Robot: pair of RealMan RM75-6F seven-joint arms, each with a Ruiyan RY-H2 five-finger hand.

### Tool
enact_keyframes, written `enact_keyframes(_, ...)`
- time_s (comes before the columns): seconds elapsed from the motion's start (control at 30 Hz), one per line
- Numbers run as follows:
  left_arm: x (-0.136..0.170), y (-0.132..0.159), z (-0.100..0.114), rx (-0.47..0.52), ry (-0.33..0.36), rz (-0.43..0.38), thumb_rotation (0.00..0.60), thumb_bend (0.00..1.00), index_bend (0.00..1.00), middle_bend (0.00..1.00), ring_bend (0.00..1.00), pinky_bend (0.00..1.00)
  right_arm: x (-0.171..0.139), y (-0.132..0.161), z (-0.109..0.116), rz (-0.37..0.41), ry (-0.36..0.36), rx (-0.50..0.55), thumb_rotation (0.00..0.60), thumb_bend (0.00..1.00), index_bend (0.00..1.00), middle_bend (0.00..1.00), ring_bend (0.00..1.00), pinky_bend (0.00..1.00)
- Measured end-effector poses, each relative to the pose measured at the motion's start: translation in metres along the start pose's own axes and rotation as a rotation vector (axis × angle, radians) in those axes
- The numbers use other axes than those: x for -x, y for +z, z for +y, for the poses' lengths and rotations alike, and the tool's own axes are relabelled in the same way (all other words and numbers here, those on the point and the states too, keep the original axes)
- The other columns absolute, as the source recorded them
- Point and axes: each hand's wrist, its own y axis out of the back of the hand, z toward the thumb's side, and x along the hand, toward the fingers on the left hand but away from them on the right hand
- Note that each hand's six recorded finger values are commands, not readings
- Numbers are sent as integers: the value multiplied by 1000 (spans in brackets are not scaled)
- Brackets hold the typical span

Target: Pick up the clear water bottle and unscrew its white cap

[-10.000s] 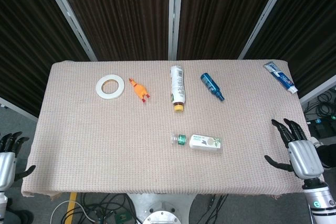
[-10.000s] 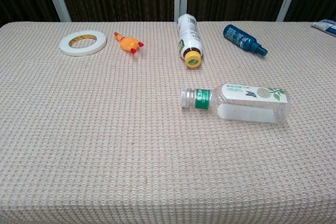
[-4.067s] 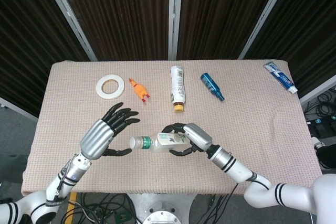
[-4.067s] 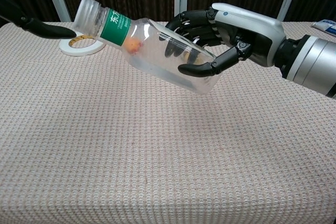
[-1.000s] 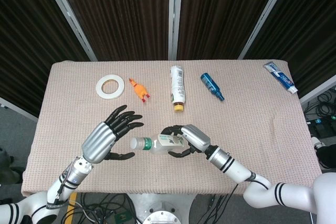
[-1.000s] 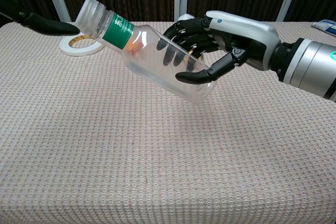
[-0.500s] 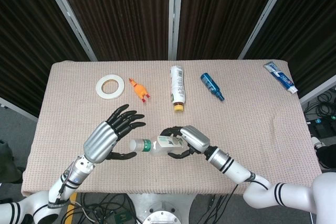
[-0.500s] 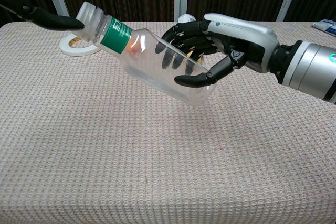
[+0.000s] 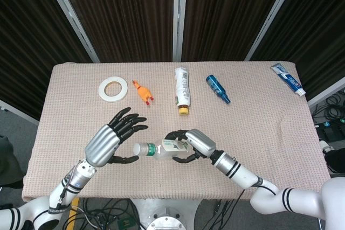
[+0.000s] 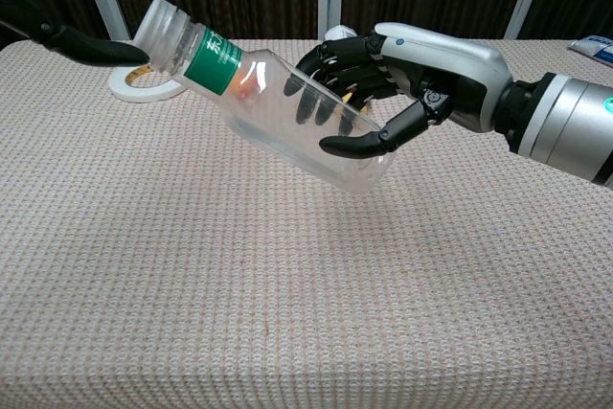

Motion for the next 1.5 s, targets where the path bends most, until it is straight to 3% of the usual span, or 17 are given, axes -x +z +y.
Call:
enact_keyframes(1.13, 1, 3, 4, -5, 5, -15, 600, 0, 204, 137, 103, 50, 1, -4, -1, -15, -1, -8, 600, 449, 548, 480, 340, 431)
enact_keyframes(1.37, 10, -5, 1, -3, -27, 10, 600, 7, 309, 137, 103, 51, -3, -4, 5, -11, -13, 11, 600, 449, 548, 480, 340, 431)
enact_keyframes(1.5, 13, -9, 0, 13, -43, 23, 600, 102, 367, 137, 103, 51, -6, -4, 8, -7, -13, 18, 600, 449, 548, 481, 340, 432)
